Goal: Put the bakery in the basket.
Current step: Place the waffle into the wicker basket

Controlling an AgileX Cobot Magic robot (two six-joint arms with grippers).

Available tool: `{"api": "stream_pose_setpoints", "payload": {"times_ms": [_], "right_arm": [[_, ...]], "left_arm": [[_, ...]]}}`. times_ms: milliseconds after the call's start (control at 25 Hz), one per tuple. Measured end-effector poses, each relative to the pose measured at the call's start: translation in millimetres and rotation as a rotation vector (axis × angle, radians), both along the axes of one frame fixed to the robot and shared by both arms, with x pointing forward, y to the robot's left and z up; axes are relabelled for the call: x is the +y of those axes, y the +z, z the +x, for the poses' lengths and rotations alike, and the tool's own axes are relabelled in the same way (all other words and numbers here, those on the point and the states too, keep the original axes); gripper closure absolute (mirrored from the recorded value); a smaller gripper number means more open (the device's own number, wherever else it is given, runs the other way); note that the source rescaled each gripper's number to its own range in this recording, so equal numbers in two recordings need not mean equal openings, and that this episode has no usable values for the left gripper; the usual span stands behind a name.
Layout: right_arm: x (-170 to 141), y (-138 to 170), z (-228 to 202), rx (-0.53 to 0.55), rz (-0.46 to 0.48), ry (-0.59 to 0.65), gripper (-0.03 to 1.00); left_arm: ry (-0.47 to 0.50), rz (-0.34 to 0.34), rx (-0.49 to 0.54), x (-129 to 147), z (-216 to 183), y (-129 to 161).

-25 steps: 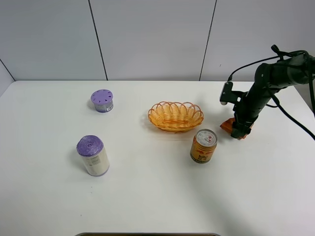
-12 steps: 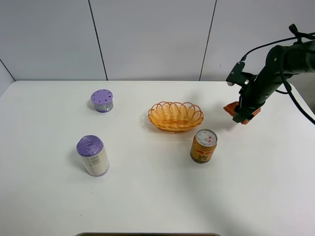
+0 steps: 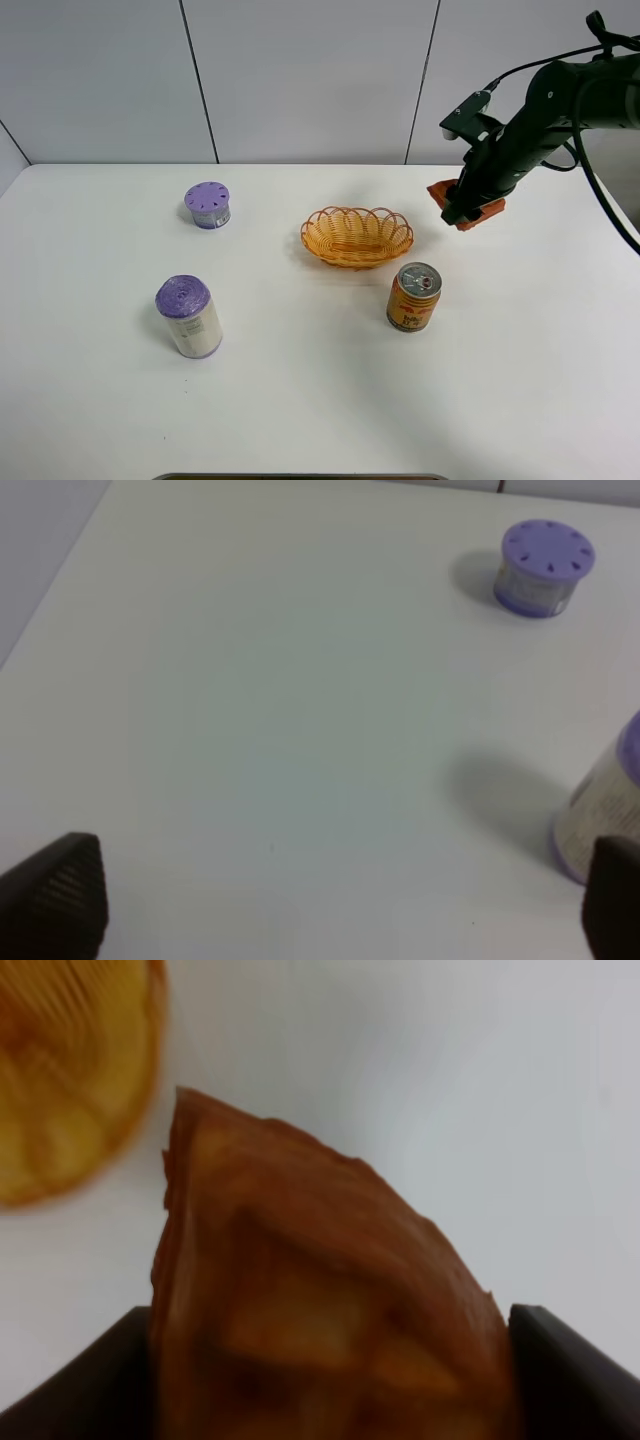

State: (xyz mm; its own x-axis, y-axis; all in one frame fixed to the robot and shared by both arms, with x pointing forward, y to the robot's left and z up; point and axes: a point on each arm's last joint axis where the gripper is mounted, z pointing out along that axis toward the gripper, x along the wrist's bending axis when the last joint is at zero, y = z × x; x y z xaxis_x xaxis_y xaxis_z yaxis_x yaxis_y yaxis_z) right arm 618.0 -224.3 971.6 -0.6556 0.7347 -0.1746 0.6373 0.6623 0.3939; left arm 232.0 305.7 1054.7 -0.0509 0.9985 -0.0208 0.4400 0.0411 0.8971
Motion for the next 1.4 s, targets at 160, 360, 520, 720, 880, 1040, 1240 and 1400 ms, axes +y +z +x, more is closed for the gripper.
{"api": "stream_pose_setpoints", "payload": {"times_ms": [160,360,520,720,880,1040,1240,1400], "right_arm": [[28.6,2.2,-2.5,-0.022,0.085,-0.067,0.97],[58.7,5.8,-5.5,-0.065,0.176,-0.129,0.97],[82.0,9.5,-8.8,-0.1,0.262,-0.183,0.97],[104.5,14.0,-13.0,-0.13,0.363,-0.243,0.97],[108.5,14.8,-13.9,-0.113,0.424,-0.328,0.97],[107.7,13.1,-13.3,-0.099,0.444,-0.392,0.97],[111.3,-11.4,-10.4,-0.055,0.404,-0.413,0.97],[114.3,-29.0,-7.2,-0.039,0.392,-0.417,0.97]], "left_arm": [[0.0,0.0,0.0,0.0,0.0,0.0],[0.0,0.0,0.0,0.0,0.0,0.0],[0.0,0.0,0.0,0.0,0.0,0.0],[0.0,0.0,0.0,0.0,0.0,0.0],[0.0,0.0,0.0,0.0,0.0,0.0],[0.0,0.0,0.0,0.0,0.0,0.0],[0.0,0.0,0.0,0.0,0.0,0.0],[0.0,0.0,0.0,0.0,0.0,0.0]]}}
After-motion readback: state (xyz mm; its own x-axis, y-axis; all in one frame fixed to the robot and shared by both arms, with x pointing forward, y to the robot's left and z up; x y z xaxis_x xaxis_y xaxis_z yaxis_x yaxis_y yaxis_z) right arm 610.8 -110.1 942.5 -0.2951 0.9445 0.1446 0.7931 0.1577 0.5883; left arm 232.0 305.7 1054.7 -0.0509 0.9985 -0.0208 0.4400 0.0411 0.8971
